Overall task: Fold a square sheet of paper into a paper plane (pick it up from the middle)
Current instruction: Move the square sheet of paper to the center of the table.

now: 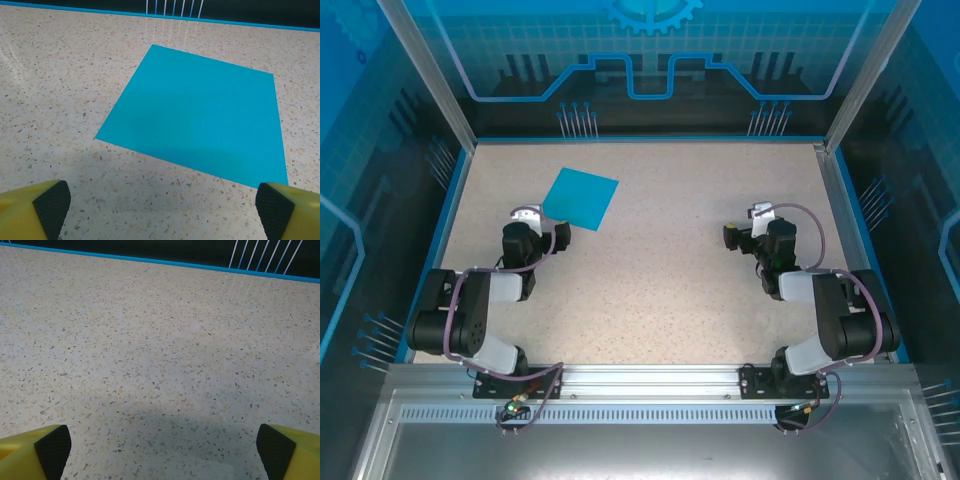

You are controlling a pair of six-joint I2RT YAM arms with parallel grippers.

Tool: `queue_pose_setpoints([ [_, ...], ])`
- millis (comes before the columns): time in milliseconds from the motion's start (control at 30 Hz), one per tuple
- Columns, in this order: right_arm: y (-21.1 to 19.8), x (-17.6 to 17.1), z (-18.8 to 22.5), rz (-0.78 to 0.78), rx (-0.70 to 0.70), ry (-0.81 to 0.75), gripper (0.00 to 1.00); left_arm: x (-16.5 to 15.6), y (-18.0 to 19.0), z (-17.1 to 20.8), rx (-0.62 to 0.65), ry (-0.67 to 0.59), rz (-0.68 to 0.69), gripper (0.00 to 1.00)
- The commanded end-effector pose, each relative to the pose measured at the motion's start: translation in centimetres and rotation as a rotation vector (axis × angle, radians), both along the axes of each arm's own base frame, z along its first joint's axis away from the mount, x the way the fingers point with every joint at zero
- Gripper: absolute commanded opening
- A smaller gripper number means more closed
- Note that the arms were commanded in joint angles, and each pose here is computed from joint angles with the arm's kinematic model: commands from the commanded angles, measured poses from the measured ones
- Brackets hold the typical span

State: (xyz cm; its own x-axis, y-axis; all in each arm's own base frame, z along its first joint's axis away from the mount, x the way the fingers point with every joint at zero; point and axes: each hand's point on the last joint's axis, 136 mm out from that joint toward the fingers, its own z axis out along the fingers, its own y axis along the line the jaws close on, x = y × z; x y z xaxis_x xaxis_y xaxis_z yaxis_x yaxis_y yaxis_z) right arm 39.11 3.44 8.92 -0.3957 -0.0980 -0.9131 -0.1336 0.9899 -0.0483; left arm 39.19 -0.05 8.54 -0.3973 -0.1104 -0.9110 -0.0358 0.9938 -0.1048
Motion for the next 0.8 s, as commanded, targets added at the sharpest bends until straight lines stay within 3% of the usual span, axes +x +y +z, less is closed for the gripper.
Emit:
queue_pose_setpoints([
  [0,-0.25,0.55,0.47,0.005,-0.003,-0.013,1.00,0.53,-0.53,0.52,0.011,-0.012,-0.029,0.98],
  [767,-0.19,0.52,0.52,0.008,-0.005,-0.017,1.00,0.51,-0.57,0.57,0.009,-0.016,-0.030,0.98],
])
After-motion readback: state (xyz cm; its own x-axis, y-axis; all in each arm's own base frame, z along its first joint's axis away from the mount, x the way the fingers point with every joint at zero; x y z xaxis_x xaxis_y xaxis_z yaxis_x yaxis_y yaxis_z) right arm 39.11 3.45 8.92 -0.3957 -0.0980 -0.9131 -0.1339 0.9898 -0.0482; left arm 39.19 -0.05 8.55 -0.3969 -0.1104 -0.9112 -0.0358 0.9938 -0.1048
